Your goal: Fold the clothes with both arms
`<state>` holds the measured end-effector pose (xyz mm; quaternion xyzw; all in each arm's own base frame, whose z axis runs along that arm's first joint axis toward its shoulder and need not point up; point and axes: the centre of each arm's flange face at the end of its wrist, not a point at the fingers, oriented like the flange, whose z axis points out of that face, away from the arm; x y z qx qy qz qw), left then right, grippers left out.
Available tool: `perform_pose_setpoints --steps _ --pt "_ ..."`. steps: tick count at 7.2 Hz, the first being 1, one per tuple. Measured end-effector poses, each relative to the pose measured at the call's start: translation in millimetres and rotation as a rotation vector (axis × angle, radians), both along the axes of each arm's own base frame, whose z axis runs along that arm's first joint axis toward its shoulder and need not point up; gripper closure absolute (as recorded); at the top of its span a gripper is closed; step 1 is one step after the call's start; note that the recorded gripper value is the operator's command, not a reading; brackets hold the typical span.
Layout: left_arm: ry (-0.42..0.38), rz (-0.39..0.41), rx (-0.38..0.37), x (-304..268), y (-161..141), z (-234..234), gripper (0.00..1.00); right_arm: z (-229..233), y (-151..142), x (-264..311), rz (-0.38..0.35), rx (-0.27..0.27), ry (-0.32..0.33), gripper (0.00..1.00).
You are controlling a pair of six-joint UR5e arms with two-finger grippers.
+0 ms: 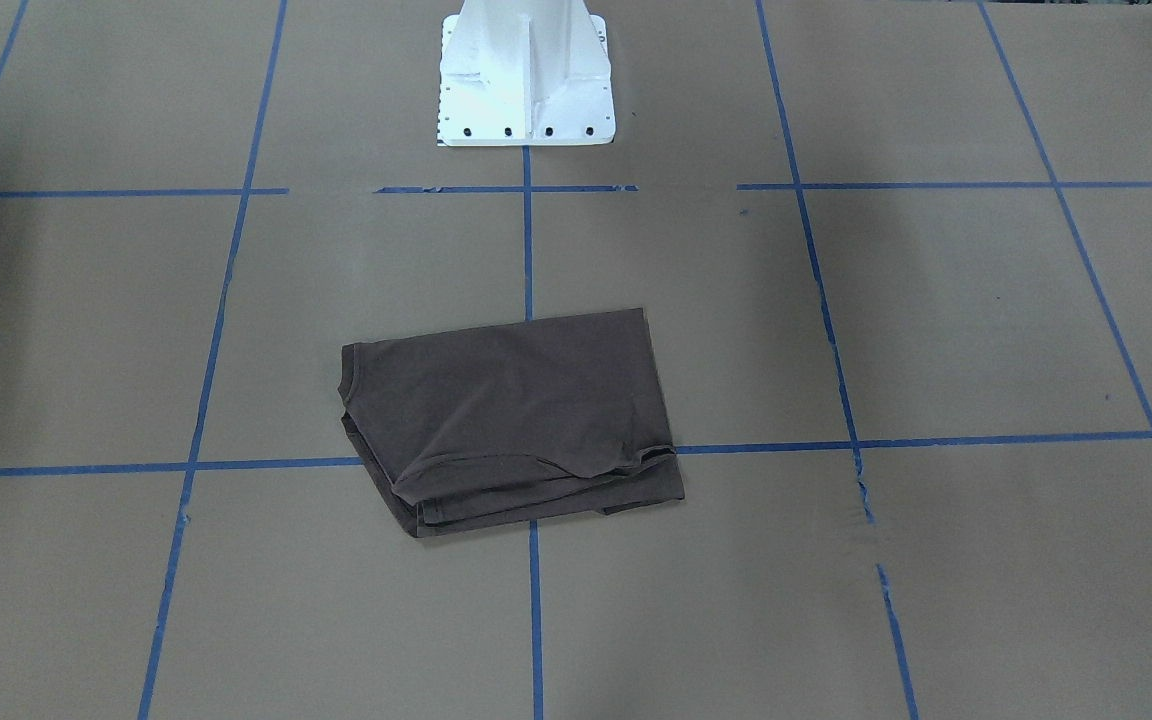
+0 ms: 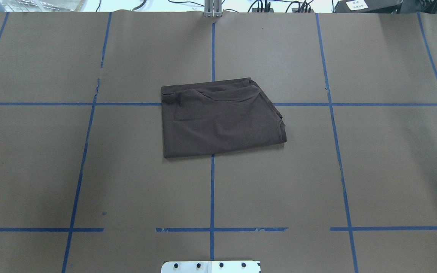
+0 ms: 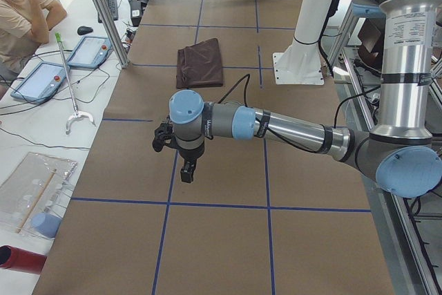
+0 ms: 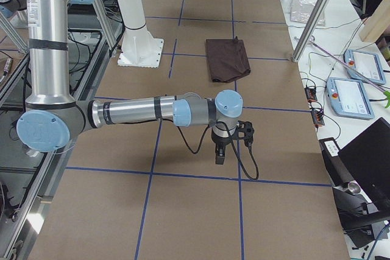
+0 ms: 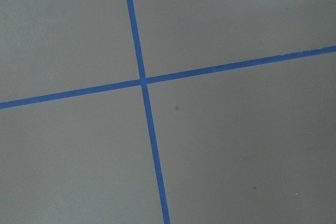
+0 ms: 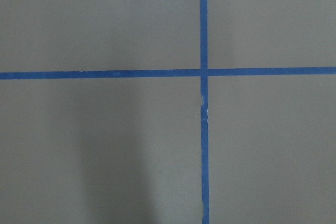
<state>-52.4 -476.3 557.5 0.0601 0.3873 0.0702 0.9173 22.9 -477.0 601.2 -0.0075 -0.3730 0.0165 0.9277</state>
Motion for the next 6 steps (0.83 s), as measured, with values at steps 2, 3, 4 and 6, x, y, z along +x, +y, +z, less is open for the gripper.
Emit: perform_pose_setpoints --steps 2,3,4,6 --pt "0.001 0.001 0.000 0.3 -0.7 0.2 0.00 -4.3 15.1 7.0 0.015 0.000 -0.027 0.00" --pt "0.001 0.001 -0.005 0.6 -1.0 2.5 0.00 -7.6 17.6 9.2 0.019 0.005 -0.032 0.00" --pt "0.001 0.001 -0.011 0.5 -0.6 5.8 0.00 -9.7 17.9 9.9 0.021 0.011 -0.033 0.00" --pt "0.002 -0.002 -0.025 -0.2 4.3 10.3 0.00 -10.5 17.0 10.2 0.022 0.013 -0.034 0.00"
